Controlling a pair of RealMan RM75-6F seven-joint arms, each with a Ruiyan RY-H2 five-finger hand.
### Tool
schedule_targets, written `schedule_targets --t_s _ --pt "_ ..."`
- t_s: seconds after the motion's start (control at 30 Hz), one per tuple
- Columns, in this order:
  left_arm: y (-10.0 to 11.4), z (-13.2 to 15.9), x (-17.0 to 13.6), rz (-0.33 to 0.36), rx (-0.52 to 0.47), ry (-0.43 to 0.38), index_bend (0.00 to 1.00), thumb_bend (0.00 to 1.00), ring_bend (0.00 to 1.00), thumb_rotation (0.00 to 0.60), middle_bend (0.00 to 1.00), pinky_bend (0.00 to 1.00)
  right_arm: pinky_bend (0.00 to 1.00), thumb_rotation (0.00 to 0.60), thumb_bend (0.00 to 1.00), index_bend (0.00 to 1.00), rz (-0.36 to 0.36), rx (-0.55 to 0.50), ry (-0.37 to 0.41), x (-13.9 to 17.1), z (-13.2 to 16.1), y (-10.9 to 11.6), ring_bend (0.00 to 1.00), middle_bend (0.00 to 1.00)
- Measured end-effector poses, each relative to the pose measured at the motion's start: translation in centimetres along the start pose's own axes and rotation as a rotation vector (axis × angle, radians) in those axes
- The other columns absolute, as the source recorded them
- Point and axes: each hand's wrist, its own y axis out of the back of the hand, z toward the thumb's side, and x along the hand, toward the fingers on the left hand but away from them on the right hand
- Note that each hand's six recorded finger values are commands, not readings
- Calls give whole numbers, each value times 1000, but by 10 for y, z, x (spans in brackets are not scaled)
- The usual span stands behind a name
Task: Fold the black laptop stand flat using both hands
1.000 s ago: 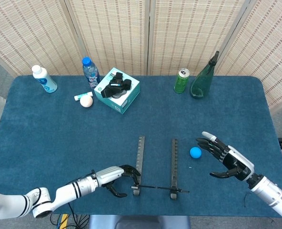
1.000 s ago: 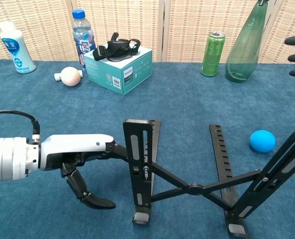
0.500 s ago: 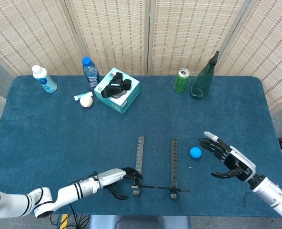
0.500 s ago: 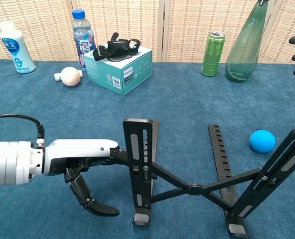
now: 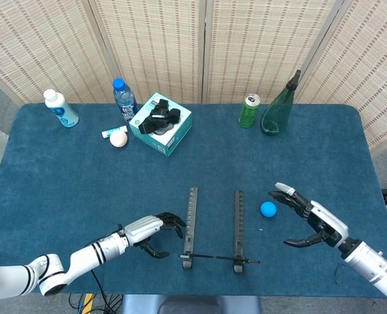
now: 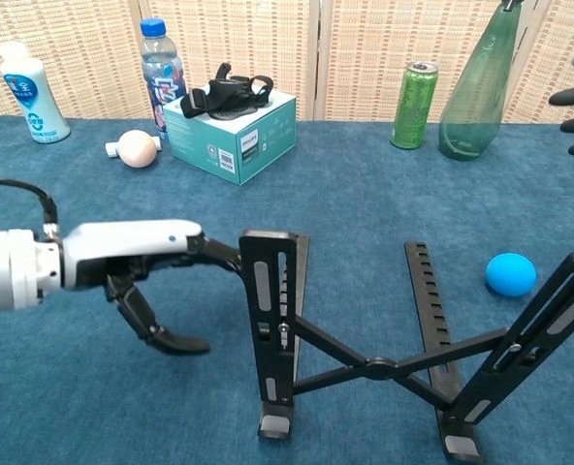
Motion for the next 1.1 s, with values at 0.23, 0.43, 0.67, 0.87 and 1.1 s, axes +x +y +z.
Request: schedule_targets --t_s 0.23,0.43,0.67,0.87,1.1 --pt "42 -15 -29 184 87 84 290 236 64 600 146 14 16 600 0 0 74 225 -110 -7 1 -9 34 80" --pt "77 -26 -62 348 124 165 287 236 64 600 146 14 16 600 0 0 158 342 -178 -16 1 -21 14 45" --pt "97 -32 -87 447 173 231 287 236 64 600 146 14 16 600 0 0 243 466 -224 -25 3 -33 0 10" --pt "110 -34 -101 504 217 271 286 236 64 600 146 15 0 600 0 0 298 517 -234 -28 4 -45 0 0" --pt "116 -34 -112 535 219 293 286 236 64 600 146 13 0 600 0 0 315 574 -221 -32 4 -53 0 0"
